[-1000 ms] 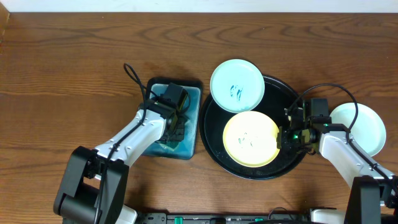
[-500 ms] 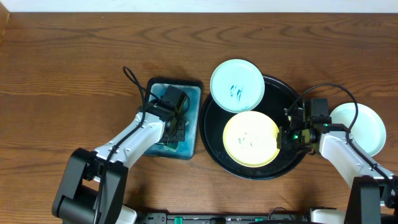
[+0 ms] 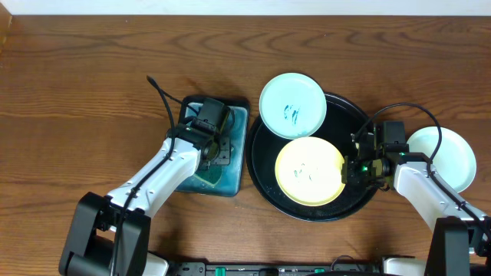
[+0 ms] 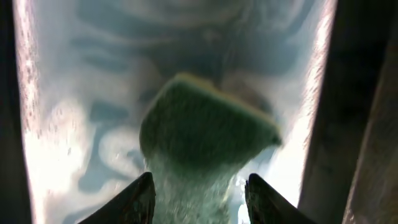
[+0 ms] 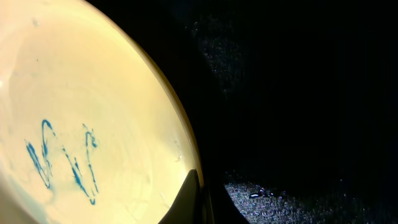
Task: Clean dirty plates on tray and stack at the side
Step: 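Dip and rub the sponge in the water with the left gripper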
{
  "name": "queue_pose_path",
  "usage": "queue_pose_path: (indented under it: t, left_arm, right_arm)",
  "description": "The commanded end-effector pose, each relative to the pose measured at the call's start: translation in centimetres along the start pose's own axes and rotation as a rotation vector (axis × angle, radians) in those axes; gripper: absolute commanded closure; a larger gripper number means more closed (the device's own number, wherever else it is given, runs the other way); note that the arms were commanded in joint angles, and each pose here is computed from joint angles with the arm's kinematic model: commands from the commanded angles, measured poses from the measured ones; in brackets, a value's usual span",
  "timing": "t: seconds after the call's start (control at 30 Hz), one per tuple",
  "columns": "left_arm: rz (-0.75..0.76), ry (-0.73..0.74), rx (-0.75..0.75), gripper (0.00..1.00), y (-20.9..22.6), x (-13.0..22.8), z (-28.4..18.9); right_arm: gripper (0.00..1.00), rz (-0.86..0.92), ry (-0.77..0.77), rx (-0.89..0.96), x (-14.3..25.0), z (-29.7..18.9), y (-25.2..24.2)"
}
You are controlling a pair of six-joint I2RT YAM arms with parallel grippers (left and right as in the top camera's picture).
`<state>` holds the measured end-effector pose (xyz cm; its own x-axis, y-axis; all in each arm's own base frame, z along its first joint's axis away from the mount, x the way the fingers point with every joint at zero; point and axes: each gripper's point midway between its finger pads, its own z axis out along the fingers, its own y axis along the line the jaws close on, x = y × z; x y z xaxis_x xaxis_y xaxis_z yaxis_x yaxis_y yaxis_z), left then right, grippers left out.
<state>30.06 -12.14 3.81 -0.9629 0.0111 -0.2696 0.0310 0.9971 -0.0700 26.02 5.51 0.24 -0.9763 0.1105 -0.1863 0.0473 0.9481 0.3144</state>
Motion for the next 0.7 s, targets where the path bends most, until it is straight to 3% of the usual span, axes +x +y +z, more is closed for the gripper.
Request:
queue_pose_path:
  t: [0.0,0.23,0.33,0.43,0.47,0.67]
  left_arm:
    - [0.006,-0.04,0.001,0.51,-0.1,-1.4,-0.3]
    - [0.009,0.027,-0.025,0.55,0.2,-0.2,1.8]
    - [0.008,0.061,-0.038,0.66,0.4,0.4,2.7]
    - [0.008,0.08,-0.046,0.9,0.6,0.7,3.3]
    - [0.008,0.077,-0.045,0.92,0.6,0.7,3.3]
    - [-0.005,0.011,-0.029,0.93,0.5,-0.9,2.2]
  right_arm:
    - [0.99,0.008,0.027,0.015,1.0,0.4,-0.2]
    - [0.99,0.009,0.03,0.016,1.1,0.4,-0.2]
    - [0.99,0.009,0.03,0.016,1.1,0.4,-0.2]
    - [0.99,0.009,0.03,0.016,1.1,0.4,-0.2]
    - [0.99,0.009,0.03,0.016,1.1,0.4,-0.2]
    - [0.99,0.009,0.03,0.016,1.1,0.4,-0.2]
